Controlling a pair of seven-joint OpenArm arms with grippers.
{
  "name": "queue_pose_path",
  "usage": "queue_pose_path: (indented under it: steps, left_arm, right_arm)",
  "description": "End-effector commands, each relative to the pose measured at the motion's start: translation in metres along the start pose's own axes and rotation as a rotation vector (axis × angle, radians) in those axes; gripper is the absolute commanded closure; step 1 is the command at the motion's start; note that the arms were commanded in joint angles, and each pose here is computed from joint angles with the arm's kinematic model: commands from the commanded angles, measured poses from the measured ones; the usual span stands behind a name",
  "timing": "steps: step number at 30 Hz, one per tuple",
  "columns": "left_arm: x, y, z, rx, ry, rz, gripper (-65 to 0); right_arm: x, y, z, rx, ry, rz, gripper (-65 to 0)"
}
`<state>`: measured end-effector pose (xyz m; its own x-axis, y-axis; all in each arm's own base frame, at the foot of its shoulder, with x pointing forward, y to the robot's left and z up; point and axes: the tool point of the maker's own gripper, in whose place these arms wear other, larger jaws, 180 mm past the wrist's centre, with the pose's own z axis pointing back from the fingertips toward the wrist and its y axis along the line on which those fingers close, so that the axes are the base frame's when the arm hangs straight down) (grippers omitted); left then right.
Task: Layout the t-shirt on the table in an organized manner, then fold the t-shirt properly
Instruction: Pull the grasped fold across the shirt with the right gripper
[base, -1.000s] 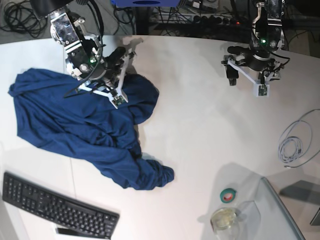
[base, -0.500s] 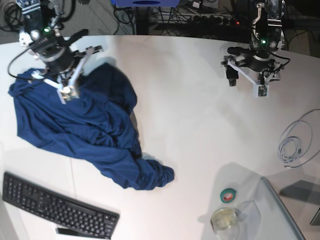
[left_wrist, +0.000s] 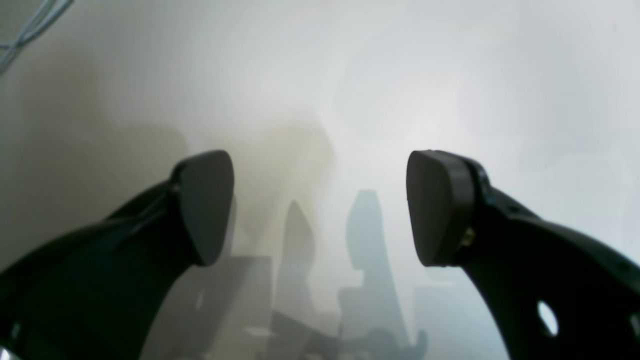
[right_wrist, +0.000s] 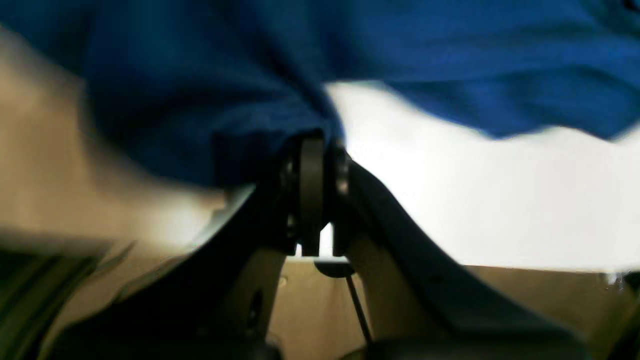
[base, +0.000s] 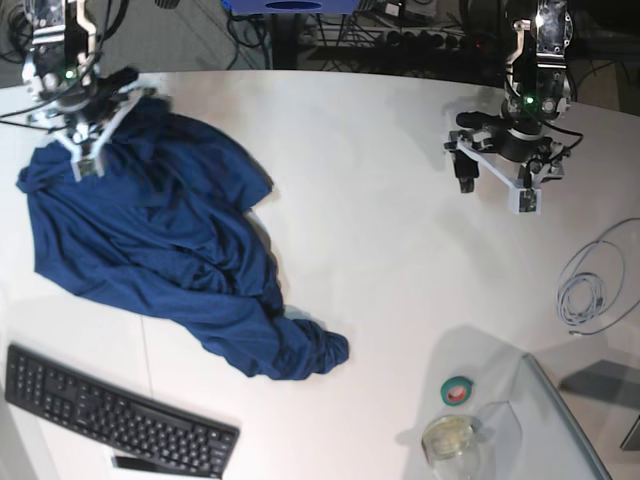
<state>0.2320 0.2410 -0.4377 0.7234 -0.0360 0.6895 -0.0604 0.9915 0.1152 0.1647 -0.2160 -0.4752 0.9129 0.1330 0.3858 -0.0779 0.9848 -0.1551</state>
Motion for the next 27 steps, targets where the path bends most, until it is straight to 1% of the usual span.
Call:
queue_pose_path:
  steps: [1,3,4,6,8,9,12,14,16,17,18,20,23,24,27]
  left_arm:
    - [0.008,0.006,0.001,0.013,-0.030,-0.009,-51.8]
    - [0.008,0.007,0.001,0.015,-0.030,-0.009,-51.8]
    - [0.007,0.008,0.002,0.017,-0.027,-0.014,-51.8]
    - [0.007,0.015,0.003,0.024,-0.025,-0.031,-51.8]
    - [0.007,0.017,0.003,0.028,-0.024,-0.033,-51.8]
    - [0.008,0.022,0.003,0.041,-0.026,-0.027,-51.8]
    - [0.005,0.044,0.008,0.093,-0.025,0.009,-51.8]
    - [0.004,0.054,0.010,0.117,-0.025,0.021,-51.8]
    - [0.004,0.058,0.011,0.128,-0.026,0.025,-51.8]
    - [0.002,0.060,0.013,0.134,-0.021,0.027,-51.8]
    - [-0.003,0.064,0.015,0.142,-0.011,0.028,-51.8]
    - [-0.007,0.068,0.017,0.152,-0.006,0.031,-51.8]
    - [-0.008,0.075,0.019,0.167,-0.004,0.036,-51.8]
    - [-0.012,0.076,0.021,0.171,0.003,0.037,-51.8]
    - [-0.014,0.076,0.022,0.171,0.008,0.035,-51.8]
  right_arm:
    - [0.015,-0.006,0.002,-0.012,-0.035,-0.017,-3.9]
    - [0.023,-0.010,0.003,-0.020,-0.010,-0.021,-13.7]
    - [0.035,-0.009,0.007,-0.019,-0.028,-0.014,-19.8]
    - [0.058,0.009,0.016,0.013,-0.096,0.031,-30.8]
    - [0.086,0.032,0.026,0.059,-0.188,0.087,-37.5]
    - [0.096,0.045,0.030,0.084,-0.220,0.120,-38.4]
    - [0.127,0.098,0.041,0.185,-0.305,0.234,-38.3]
    - [0.141,0.129,0.038,0.239,-0.323,0.311,-38.3]
    - [0.155,0.145,0.032,0.258,-0.330,0.362,-38.3]
    - [0.162,0.152,0.027,0.265,-0.327,0.367,-38.3]
    - [0.167,0.158,0.021,0.264,-0.316,0.350,-38.7]
    - [0.176,0.157,0.008,0.231,-0.295,0.317,-38.9]
    - [0.182,0.161,-0.008,0.210,-0.258,0.313,-38.9]
    - [0.183,0.162,-0.011,0.211,-0.249,0.312,-38.7]
    - [0.189,0.167,-0.006,0.218,-0.269,0.310,-38.4]
